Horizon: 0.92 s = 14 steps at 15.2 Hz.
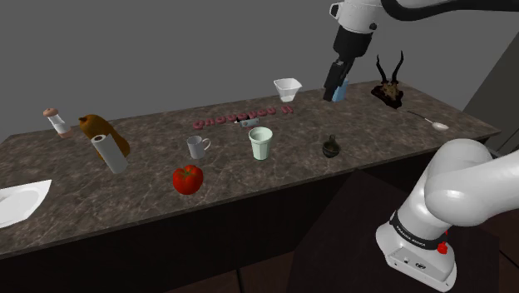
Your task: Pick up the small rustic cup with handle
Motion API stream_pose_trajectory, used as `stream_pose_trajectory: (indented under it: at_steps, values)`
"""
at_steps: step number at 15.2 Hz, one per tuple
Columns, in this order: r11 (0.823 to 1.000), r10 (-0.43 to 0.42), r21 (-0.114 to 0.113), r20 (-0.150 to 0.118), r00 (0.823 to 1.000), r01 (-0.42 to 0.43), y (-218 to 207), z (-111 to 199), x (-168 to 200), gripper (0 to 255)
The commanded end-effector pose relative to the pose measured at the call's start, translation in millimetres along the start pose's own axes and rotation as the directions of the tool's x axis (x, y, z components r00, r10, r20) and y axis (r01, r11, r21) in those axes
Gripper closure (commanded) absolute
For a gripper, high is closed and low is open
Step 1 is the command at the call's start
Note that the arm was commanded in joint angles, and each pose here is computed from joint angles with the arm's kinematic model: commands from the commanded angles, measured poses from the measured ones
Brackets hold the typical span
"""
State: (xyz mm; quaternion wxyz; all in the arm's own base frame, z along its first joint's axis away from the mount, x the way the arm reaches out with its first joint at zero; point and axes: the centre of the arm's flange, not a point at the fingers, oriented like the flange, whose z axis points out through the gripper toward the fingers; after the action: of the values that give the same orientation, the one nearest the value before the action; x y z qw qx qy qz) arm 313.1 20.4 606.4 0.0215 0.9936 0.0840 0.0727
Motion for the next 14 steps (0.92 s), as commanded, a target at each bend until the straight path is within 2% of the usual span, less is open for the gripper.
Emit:
stream_pose_trajectory:
  at_steps: [1, 14]
  values:
    - [1.000, 0.000, 0.000, 0.000, 1.000, 0.000, 0.0, 0.0, 0.0, 0]
    - [1.000, -0.011, -0.023, -0.005, 1.000, 0.011, 86.0, 145.1, -19.7, 0]
